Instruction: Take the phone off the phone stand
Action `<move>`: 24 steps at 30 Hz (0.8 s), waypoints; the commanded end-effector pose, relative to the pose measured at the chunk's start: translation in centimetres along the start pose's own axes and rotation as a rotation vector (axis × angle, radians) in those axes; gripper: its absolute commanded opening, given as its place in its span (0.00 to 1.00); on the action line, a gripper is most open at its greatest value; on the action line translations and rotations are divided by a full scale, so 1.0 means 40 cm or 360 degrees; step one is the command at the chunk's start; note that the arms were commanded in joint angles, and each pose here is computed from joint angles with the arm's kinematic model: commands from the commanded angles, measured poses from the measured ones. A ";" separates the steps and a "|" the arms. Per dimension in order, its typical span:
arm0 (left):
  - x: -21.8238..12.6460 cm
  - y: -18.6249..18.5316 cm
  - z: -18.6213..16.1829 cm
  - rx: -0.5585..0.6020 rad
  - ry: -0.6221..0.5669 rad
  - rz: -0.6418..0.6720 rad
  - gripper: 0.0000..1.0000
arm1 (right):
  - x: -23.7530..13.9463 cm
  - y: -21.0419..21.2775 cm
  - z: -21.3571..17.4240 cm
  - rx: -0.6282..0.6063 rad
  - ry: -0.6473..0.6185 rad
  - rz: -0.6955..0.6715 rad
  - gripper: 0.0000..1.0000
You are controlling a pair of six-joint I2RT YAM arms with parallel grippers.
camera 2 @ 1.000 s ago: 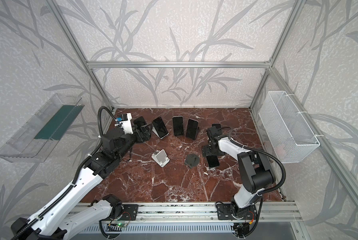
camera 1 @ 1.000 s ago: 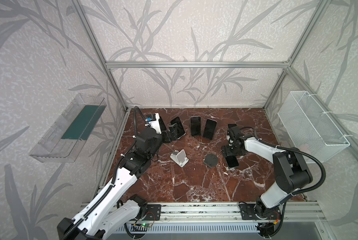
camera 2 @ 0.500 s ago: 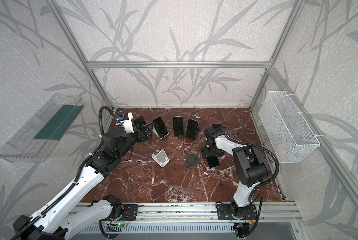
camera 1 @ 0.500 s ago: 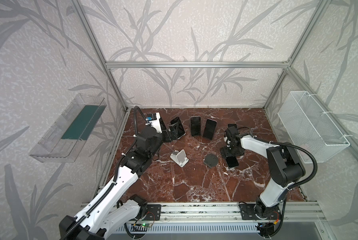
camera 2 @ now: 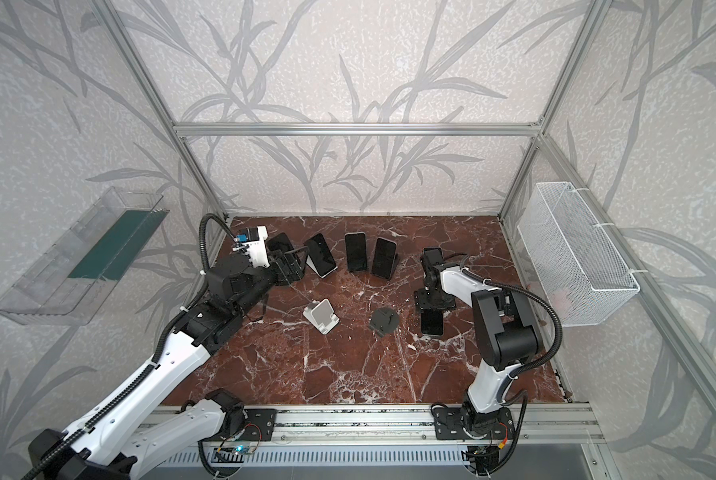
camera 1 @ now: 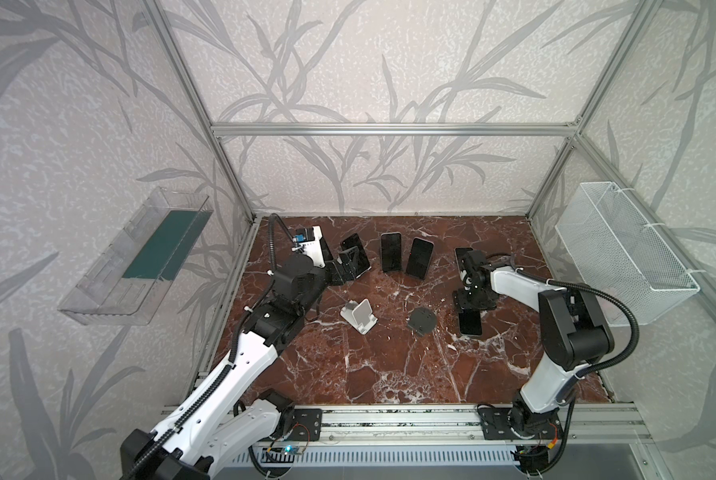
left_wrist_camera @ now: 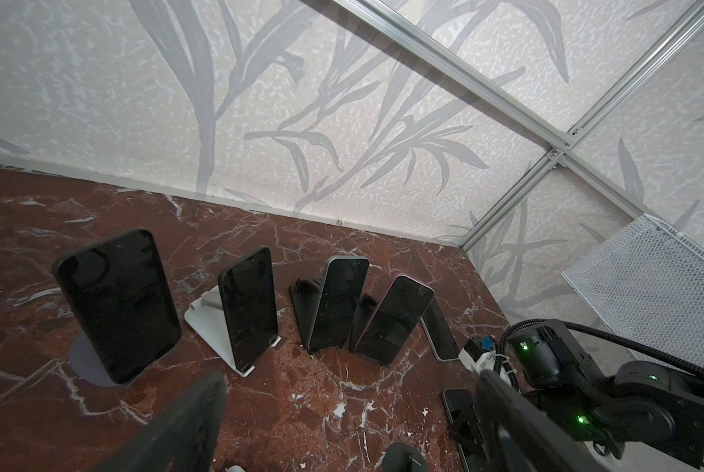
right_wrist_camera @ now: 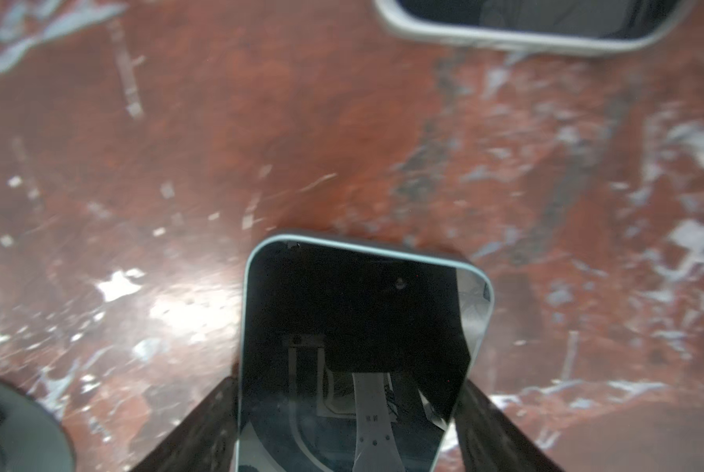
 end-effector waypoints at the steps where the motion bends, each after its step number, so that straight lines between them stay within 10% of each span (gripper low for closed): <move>1: 0.009 -0.007 0.001 -0.0032 -0.0017 -0.0052 0.95 | -0.006 -0.030 0.030 0.0075 -0.0016 0.0015 0.78; 17: 0.012 -0.009 0.000 -0.0034 -0.0025 -0.0073 0.95 | -0.006 -0.019 0.075 0.0071 -0.0038 0.0079 0.83; 24: 0.022 0.021 -0.014 -0.0030 0.0059 0.0076 0.94 | -0.169 0.001 0.070 0.0154 -0.0324 0.0173 0.91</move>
Point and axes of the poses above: each gripper's point midway between its finger pads, its own x axis out along the fingers, its own y axis along the line the jaws close on, z = x × y, the point moved 5 cm from there along -x, back along the fingers, and after that the axes turned 14 degrees about x, right-handed, at the moved point
